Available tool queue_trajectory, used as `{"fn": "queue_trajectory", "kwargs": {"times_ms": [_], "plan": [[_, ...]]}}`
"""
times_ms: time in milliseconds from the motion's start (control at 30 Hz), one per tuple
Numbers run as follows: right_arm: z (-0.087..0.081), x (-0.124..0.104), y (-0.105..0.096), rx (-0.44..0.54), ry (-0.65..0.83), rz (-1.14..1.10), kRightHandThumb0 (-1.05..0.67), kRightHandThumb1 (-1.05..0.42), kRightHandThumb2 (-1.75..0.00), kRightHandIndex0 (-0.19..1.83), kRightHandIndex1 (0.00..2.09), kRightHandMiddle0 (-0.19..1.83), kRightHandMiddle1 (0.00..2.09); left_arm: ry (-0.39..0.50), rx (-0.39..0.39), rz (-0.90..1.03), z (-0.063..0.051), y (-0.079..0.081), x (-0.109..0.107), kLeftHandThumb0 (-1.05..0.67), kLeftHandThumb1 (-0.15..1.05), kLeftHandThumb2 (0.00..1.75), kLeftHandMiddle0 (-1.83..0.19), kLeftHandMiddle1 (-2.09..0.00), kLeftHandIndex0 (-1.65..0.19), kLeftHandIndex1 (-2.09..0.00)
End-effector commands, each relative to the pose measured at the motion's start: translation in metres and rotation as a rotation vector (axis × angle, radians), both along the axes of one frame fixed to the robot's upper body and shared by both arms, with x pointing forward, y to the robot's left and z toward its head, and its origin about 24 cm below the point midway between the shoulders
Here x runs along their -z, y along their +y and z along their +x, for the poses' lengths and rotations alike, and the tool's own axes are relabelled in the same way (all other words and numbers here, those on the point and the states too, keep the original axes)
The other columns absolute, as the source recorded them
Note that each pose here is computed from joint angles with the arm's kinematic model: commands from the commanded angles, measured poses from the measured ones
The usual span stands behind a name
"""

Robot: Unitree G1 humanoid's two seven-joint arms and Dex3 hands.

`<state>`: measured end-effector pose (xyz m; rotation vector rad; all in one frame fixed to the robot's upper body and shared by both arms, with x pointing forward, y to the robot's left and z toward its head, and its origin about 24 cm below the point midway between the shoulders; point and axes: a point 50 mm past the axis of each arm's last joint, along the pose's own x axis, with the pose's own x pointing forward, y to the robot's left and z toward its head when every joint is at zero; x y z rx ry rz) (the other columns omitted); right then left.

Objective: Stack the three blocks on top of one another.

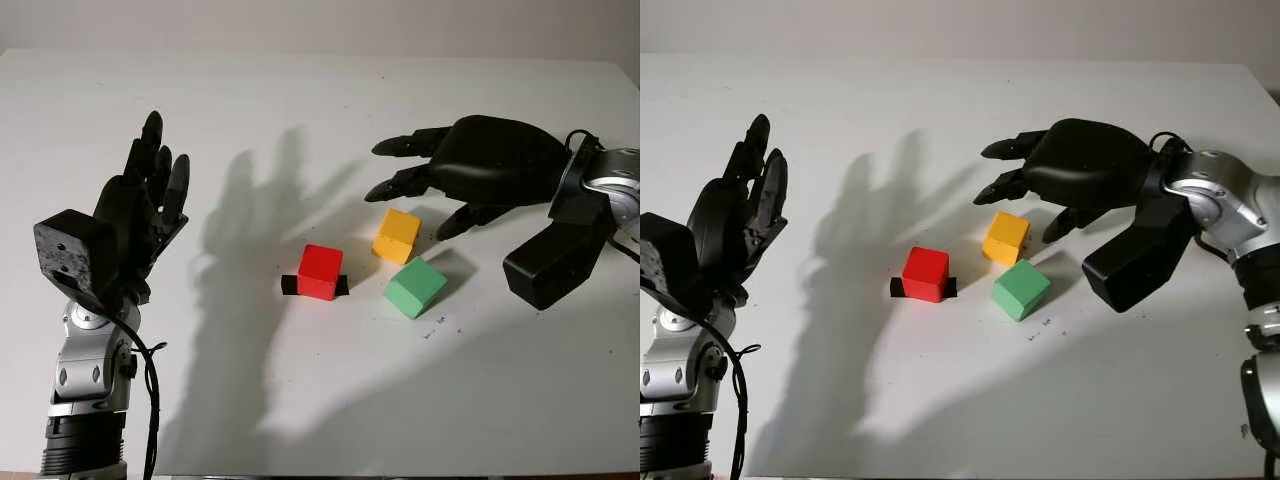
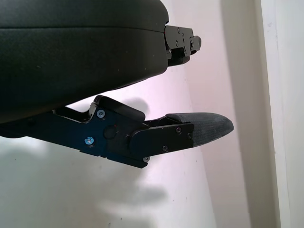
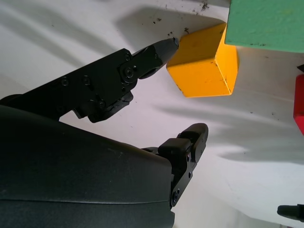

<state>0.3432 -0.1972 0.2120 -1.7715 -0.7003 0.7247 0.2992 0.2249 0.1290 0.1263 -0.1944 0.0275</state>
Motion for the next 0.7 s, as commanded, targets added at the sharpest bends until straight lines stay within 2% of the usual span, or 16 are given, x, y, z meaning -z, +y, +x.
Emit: {"fn": "queue_trajectory", "kwargs": {"times_ms": [0, 667], "plan": [[0.001, 0.006, 0.003, -0.015, 0.005, 0.006, -0.40, -0.81, -0.06, 0.27, 0.06, 0.54, 0.10, -0.015, 0.006, 0.012, -0.003, -0.001, -0.003, -0.65, 1.05, 0.54, 0.08, -0.05, 0.05, -0.06], [0.005, 0.018, 0.005, -0.041, 0.004, -0.008, -0.41, -0.84, -0.06, 0.25, 0.05, 0.59, 0.11, 0.003, 0.007, 0.024, -0.007, -0.001, -0.003, -0.66, 1.05, 0.54, 0.07, -0.06, 0.06, -0.06]]}}
